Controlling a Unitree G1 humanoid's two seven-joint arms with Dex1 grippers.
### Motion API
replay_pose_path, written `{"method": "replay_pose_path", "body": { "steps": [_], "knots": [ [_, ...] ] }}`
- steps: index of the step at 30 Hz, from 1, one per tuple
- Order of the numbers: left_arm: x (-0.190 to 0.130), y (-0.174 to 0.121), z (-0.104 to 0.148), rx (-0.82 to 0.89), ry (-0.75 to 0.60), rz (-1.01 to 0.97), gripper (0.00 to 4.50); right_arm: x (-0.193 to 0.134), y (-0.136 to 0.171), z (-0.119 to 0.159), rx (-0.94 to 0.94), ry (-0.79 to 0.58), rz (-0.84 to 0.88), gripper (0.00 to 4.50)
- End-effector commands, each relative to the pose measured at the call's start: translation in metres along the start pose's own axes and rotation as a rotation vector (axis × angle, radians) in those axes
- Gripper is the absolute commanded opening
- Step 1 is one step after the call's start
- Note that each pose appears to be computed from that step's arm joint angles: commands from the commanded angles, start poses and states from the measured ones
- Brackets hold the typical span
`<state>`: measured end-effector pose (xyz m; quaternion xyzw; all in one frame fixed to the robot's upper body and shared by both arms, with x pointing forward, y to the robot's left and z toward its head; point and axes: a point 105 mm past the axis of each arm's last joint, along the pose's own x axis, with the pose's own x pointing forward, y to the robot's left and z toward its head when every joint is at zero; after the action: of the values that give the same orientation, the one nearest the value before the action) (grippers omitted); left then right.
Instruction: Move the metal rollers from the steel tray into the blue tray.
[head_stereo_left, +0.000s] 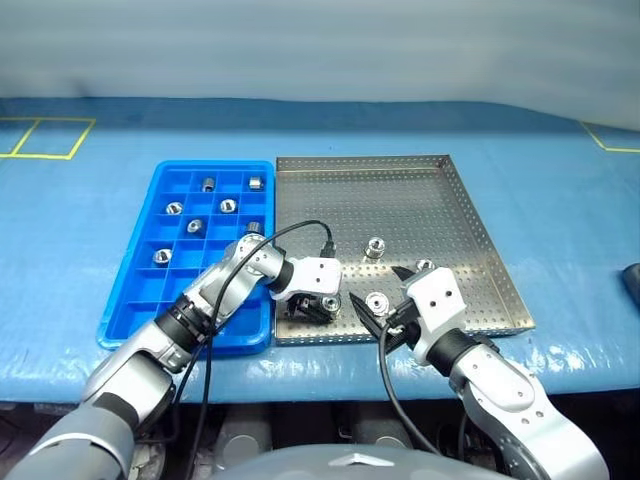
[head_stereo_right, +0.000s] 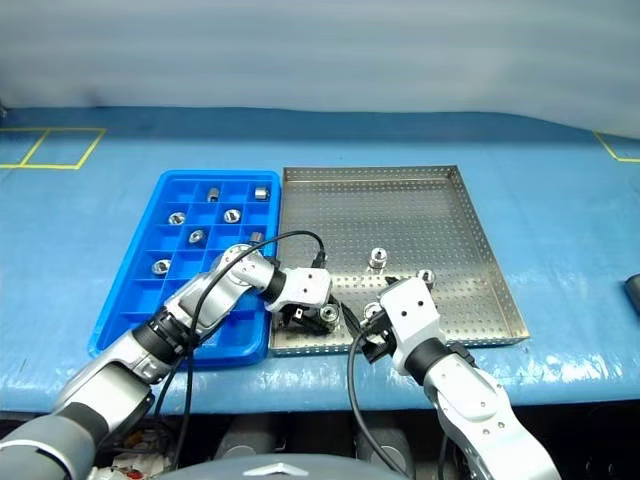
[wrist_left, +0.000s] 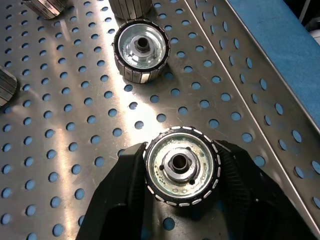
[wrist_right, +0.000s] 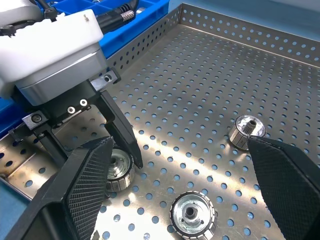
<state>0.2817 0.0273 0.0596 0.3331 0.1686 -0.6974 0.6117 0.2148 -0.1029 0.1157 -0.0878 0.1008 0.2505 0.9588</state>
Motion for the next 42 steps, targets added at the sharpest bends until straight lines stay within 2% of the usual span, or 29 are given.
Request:
{"method": "replay_pose_path", "body": {
  "steps": [1,6,10,13,16,23,26,30,38,42],
  "knots": [
    [-0.018,0.004,0.015,0.004,-0.062,0.064,1.70,0.002,0.002,0.009,-0.015,-0.040,0.024,4.50],
    [-0.051,0.025,0.027,-0.123,-0.203,0.308,1.70,0.008,0.006,0.015,-0.036,-0.061,0.080,4.50],
    [-0.090,0.045,0.032,-0.284,-0.363,0.644,1.70,0.016,0.012,0.019,-0.066,-0.068,0.163,4.50],
    [-0.116,0.049,0.025,-0.362,-0.410,0.875,1.70,0.022,0.019,0.024,-0.091,-0.081,0.237,4.50],
    [-0.137,0.034,0.008,-0.432,-0.384,1.075,1.70,0.034,0.029,0.032,-0.136,-0.102,0.345,4.50],
    [-0.162,-0.003,-0.035,-0.553,-0.243,1.302,1.70,0.049,0.049,0.040,-0.219,-0.116,0.547,4.50],
    [-0.165,-0.015,-0.046,-0.606,-0.210,1.345,1.70,0.054,0.055,0.042,-0.229,-0.125,0.594,4.50],
    [-0.158,-0.023,-0.047,-0.646,-0.214,1.336,1.70,0.058,0.067,0.043,-0.259,-0.132,0.661,4.50],
    [-0.142,-0.017,-0.047,-0.669,-0.220,1.263,1.70,0.058,0.074,0.045,-0.256,-0.142,0.686,4.50],
    [-0.133,-0.013,-0.052,-0.657,-0.182,1.221,1.70,0.056,0.073,0.042,-0.240,-0.138,0.671,4.50]
  ]
}}
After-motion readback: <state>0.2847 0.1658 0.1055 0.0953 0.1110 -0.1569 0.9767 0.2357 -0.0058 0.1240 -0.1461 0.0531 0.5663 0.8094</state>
